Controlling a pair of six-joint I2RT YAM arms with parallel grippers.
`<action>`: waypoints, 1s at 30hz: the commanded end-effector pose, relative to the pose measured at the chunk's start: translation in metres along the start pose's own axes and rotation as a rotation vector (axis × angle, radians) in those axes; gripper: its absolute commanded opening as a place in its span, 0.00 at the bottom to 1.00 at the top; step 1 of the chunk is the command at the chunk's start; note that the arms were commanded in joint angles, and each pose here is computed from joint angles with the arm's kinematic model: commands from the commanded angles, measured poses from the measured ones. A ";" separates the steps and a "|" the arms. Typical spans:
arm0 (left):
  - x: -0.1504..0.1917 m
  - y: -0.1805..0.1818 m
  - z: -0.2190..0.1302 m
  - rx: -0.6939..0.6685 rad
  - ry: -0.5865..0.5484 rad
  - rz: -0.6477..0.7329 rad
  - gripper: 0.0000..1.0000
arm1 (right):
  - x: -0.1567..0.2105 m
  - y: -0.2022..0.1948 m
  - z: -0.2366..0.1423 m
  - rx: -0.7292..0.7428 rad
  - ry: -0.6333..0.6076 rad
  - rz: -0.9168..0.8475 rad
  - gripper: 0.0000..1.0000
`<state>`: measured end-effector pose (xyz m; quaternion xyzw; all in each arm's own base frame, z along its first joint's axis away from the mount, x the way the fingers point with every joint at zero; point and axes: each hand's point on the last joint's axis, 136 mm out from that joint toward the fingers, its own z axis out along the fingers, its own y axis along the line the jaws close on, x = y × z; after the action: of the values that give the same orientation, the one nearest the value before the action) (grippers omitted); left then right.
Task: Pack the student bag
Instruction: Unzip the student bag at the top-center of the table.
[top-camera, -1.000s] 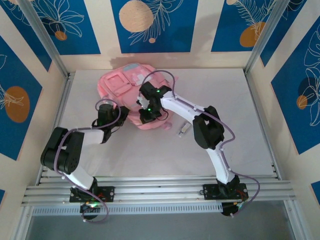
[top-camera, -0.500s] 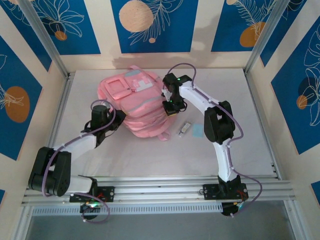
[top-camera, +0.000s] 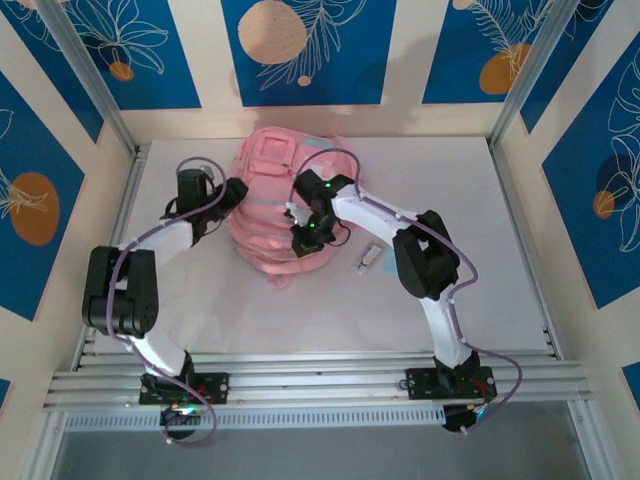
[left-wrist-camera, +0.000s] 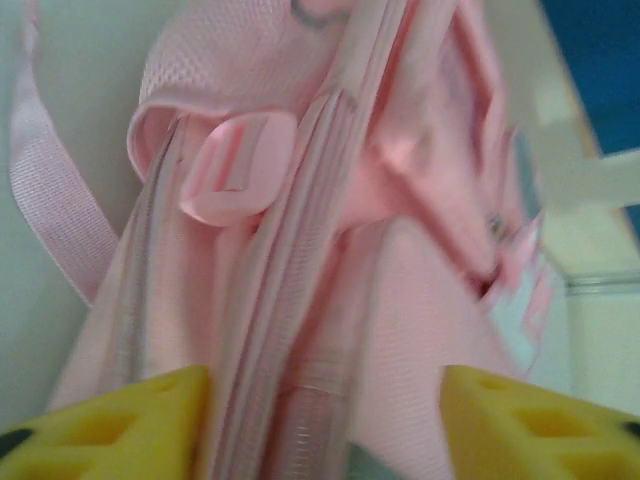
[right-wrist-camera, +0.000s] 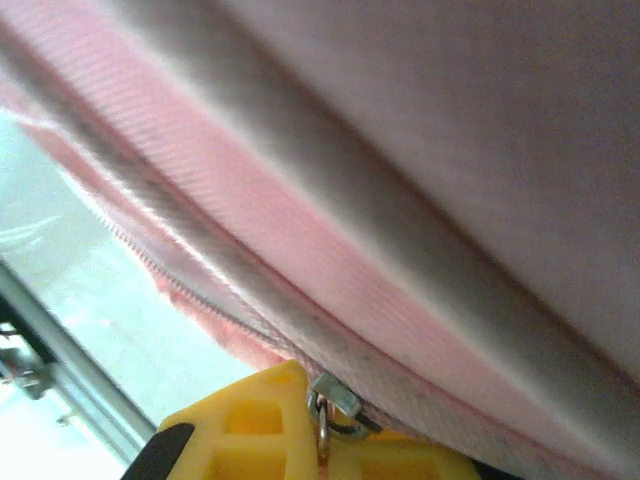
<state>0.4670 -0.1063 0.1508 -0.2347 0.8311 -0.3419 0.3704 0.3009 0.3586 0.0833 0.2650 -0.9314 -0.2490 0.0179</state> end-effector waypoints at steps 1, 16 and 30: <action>0.000 -0.018 -0.024 0.012 -0.005 0.052 0.73 | -0.035 0.045 0.004 -0.177 -0.066 0.044 0.00; 0.095 0.047 -0.098 -0.108 0.041 -0.186 0.80 | -0.091 0.061 -0.026 -0.303 -0.225 0.160 0.00; 0.117 0.051 -0.039 -0.070 -0.003 -0.299 0.66 | -0.078 0.073 -0.030 -0.339 -0.205 0.156 0.00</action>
<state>0.3381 -0.1308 0.0696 -0.3542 0.8262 -0.3447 0.2703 0.3386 0.4298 0.1199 0.1369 -0.9125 -0.3854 0.0087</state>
